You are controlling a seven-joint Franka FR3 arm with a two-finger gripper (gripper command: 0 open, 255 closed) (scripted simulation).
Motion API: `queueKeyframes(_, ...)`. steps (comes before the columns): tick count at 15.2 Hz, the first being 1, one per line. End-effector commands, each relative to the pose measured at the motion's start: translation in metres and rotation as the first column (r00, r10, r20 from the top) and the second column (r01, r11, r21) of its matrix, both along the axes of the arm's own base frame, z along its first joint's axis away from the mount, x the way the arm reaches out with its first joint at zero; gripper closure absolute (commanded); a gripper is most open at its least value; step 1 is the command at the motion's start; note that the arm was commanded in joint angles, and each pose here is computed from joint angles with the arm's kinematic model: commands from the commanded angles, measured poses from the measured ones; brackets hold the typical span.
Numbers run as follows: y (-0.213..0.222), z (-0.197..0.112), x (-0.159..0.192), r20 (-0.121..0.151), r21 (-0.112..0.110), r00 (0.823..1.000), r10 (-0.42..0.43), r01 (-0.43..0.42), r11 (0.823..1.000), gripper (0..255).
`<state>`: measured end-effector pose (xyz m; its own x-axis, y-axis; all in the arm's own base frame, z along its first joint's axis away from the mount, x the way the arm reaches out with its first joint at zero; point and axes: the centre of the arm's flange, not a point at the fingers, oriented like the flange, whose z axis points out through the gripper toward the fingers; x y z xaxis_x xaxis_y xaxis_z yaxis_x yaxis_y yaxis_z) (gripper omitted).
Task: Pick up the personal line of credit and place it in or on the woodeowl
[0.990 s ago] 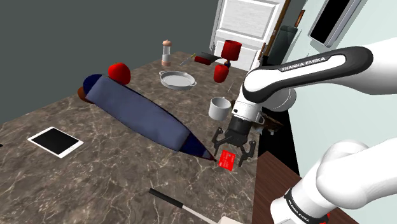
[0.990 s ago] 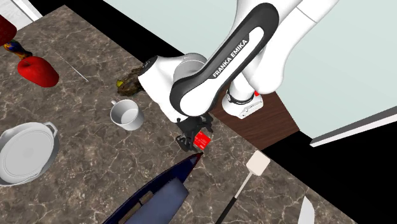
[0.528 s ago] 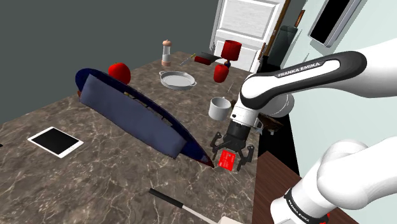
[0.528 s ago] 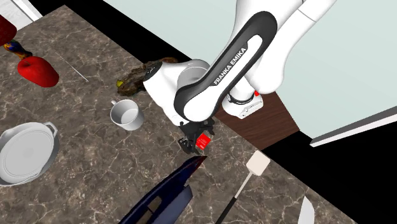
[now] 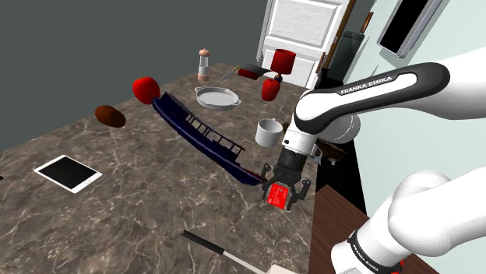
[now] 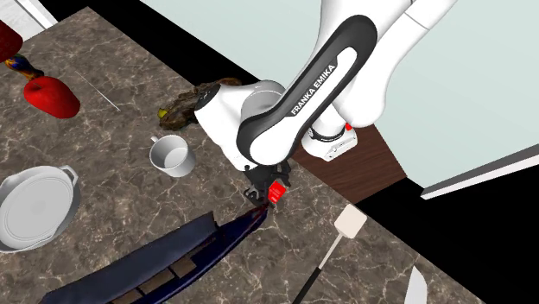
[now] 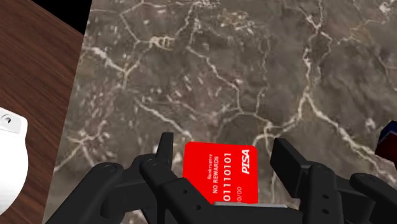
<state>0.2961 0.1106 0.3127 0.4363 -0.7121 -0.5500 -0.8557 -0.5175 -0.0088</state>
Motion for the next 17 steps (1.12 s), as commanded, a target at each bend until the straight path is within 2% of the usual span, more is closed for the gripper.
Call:
queueKeyframes(1,0.001,-0.002,-0.001,-0.003,-0.001,1.0,0.001,-0.001,1.0,255)
queueKeyframes(5,0.0,-0.003,-0.001,-0.003,-0.001,1.0,0.001,-0.001,1.0,255)
queueKeyframes(17,0.0,0.061,-0.001,-0.003,-0.001,1.0,0.001,-0.001,1.0,255)
